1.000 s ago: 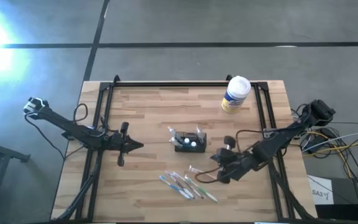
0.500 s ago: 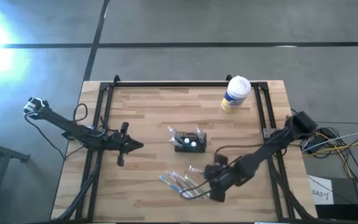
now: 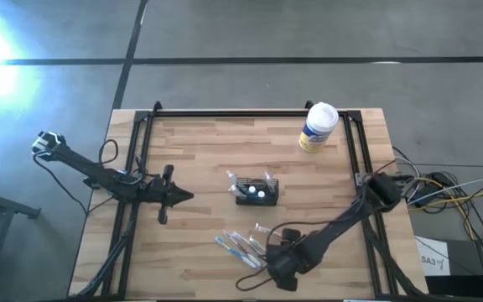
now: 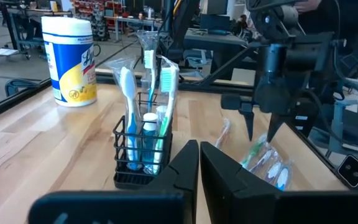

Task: Pick & Place toothbrushing station
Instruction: Put the green toothbrush into the black mesh organizer

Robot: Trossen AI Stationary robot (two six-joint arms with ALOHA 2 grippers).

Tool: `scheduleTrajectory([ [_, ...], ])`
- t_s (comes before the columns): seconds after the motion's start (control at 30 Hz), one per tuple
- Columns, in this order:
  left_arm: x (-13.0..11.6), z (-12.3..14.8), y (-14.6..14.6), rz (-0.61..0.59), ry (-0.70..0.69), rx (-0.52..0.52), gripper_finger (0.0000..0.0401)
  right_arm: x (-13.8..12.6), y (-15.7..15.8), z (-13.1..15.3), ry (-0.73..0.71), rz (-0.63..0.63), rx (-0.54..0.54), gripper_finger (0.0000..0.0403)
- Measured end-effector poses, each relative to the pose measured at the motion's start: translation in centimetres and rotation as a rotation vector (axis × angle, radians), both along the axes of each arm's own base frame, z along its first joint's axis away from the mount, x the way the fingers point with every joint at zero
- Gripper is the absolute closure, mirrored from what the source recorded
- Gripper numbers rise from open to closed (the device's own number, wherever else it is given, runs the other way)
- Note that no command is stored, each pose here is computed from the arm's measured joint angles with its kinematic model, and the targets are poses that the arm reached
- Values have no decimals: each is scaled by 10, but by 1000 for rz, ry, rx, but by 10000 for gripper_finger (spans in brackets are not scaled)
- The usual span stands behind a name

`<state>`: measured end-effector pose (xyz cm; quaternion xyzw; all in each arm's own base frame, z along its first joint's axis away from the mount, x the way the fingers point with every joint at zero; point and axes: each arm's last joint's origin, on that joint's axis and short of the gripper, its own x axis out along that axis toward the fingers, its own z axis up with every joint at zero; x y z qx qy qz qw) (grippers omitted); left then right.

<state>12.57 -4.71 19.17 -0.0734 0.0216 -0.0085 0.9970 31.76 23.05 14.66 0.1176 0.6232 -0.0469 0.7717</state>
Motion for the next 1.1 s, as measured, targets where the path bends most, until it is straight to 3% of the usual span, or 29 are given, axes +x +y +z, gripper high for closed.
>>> scheduleTrajectory([
  [0.23, 0, 0, 0, 0, -4, -9, 385, -4, -4, -10, 26, -2, -28, 251],
  [0.53, 0, 0, 0, 1, -3, -21, 383, -7, -6, -8, 36, 31, -43, 363],
  [0.77, 0, -4, 0, 1, 14, -13, 387, -11, -16, 3, 47, 56, -93, 384],
  [0.97, 0, -6, 0, 3, 19, -39, 387, -16, -25, 41, -106, 19, -179, 384],
  [1.1, 0, -5, 0, 6, 16, -112, 387, -18, -28, 66, -267, 92, -226, 384],
])
